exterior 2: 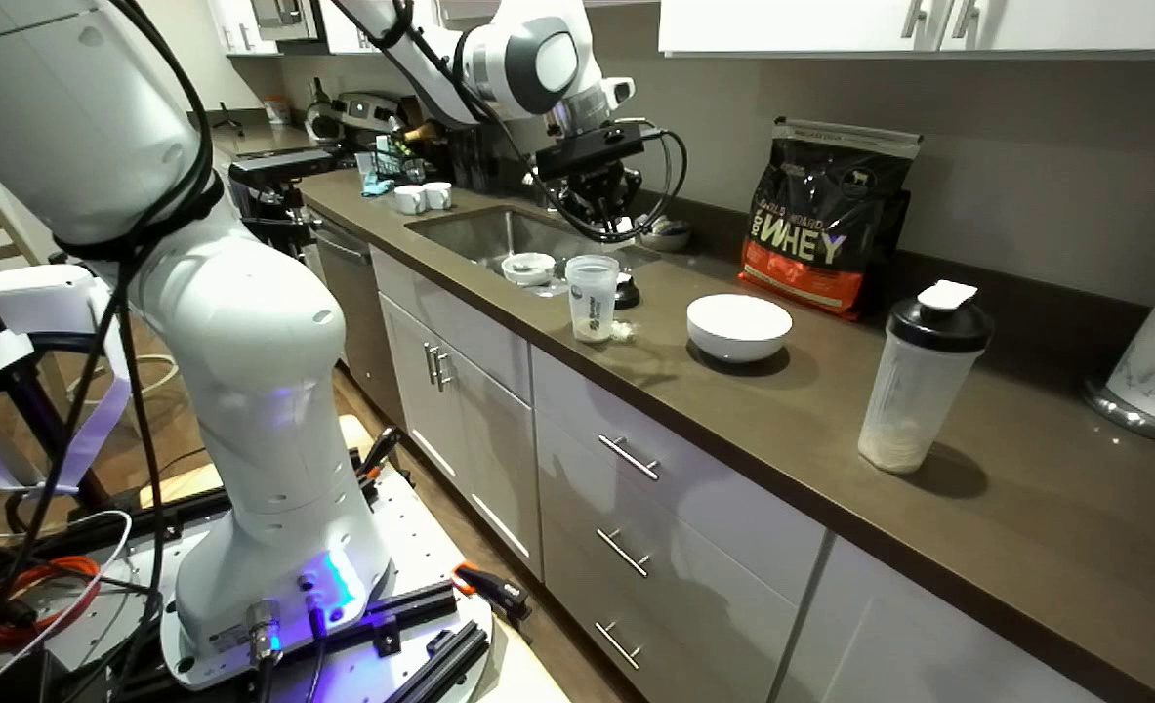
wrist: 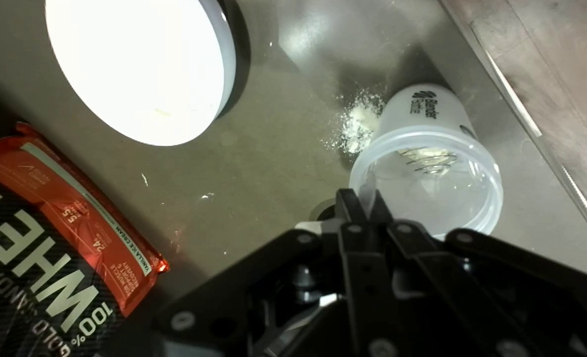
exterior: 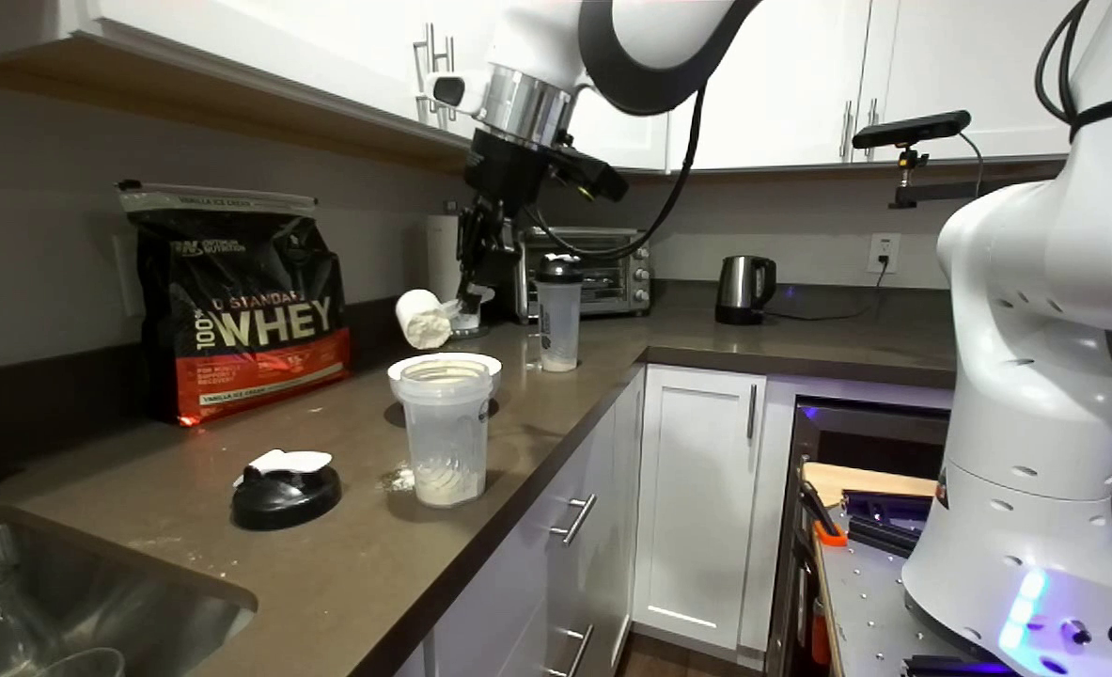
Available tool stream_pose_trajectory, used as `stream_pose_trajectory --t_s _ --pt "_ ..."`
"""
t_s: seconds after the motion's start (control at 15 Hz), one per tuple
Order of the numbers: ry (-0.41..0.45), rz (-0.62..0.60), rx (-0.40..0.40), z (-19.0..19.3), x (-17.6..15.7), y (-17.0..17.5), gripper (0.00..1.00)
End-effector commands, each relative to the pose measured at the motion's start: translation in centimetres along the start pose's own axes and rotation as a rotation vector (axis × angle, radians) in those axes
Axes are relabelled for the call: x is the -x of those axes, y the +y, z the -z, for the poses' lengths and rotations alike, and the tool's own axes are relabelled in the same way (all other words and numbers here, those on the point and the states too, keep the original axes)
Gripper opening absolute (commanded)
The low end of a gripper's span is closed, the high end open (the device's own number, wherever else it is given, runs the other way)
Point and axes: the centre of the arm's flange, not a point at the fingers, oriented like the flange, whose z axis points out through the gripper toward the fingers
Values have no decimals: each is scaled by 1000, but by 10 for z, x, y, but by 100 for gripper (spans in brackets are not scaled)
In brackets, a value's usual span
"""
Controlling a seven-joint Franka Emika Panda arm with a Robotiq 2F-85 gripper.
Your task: Put one scoop of powder from the white bowl into the clear bottle on the left
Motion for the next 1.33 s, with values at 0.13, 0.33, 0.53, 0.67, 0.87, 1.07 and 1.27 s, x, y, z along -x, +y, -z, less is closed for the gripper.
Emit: stream_pose_trajectory --t_s 0.13,0.33,0.53,0.67,0.87,1.07,1.27 --pt "18 10 31 4 1 2 1" --pt "20 12 36 5 4 -6 1" --pt "18 20 34 5 7 -16 1" --pt "14 27 32 4 8 -24 1" --pt "13 35 35 4 9 -33 1" --pt "20 40 58 4 8 -36 1" --pt "21 49 84 5 7 -39 1"
